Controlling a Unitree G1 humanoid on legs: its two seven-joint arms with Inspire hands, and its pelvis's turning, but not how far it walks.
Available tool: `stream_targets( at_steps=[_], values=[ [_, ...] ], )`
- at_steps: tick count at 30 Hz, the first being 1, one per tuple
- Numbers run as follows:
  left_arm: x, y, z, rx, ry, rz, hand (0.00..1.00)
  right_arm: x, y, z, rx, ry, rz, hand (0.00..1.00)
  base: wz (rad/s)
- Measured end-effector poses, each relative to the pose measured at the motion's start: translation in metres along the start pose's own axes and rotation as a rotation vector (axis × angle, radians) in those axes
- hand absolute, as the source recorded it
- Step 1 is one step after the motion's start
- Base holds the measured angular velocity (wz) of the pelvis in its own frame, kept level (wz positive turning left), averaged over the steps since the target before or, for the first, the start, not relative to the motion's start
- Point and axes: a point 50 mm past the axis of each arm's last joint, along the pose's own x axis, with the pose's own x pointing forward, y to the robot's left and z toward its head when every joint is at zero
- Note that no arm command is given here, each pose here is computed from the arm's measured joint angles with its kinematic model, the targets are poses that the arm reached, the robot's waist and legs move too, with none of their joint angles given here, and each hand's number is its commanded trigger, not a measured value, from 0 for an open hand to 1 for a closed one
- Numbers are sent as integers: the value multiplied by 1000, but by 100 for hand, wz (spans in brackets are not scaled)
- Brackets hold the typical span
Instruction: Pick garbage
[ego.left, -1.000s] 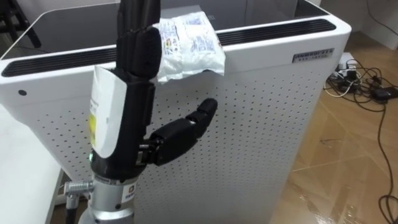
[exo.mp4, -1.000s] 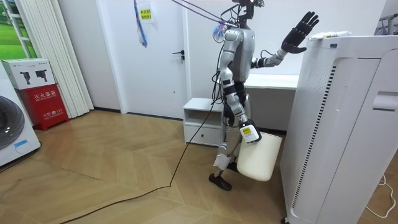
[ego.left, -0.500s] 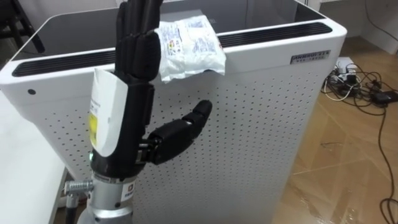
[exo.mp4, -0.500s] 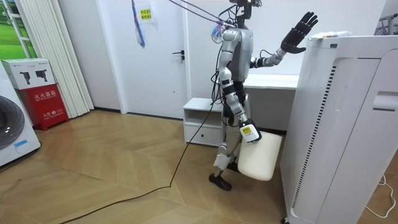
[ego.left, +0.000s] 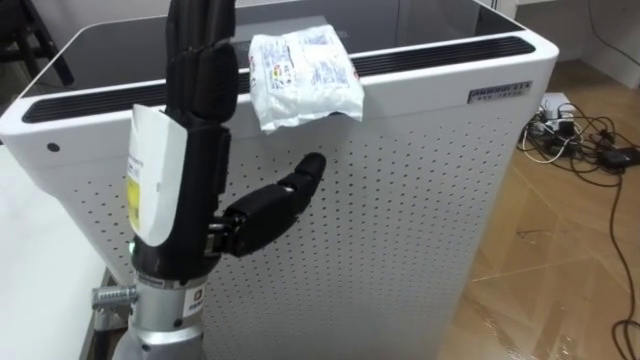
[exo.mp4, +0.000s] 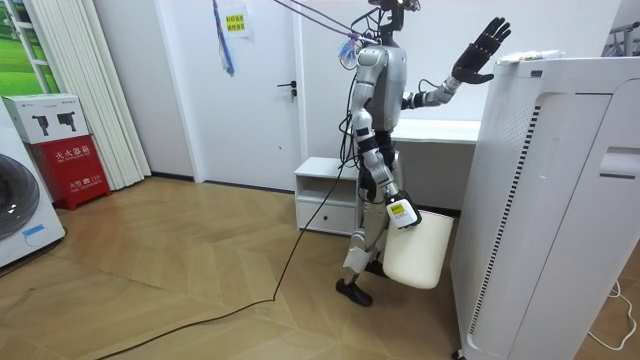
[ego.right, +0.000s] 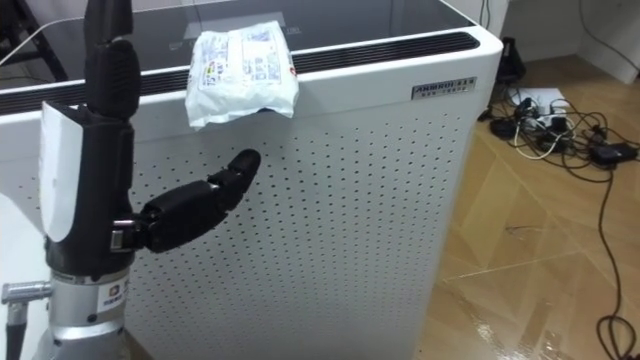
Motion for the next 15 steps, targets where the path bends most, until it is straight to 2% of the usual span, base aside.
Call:
stream_targets(
  at_steps=[15],
  values=[
    [1, -8, -15, 48, 74, -26, 0, 1, 1, 2, -1, 11, 24, 100, 0]
  ],
)
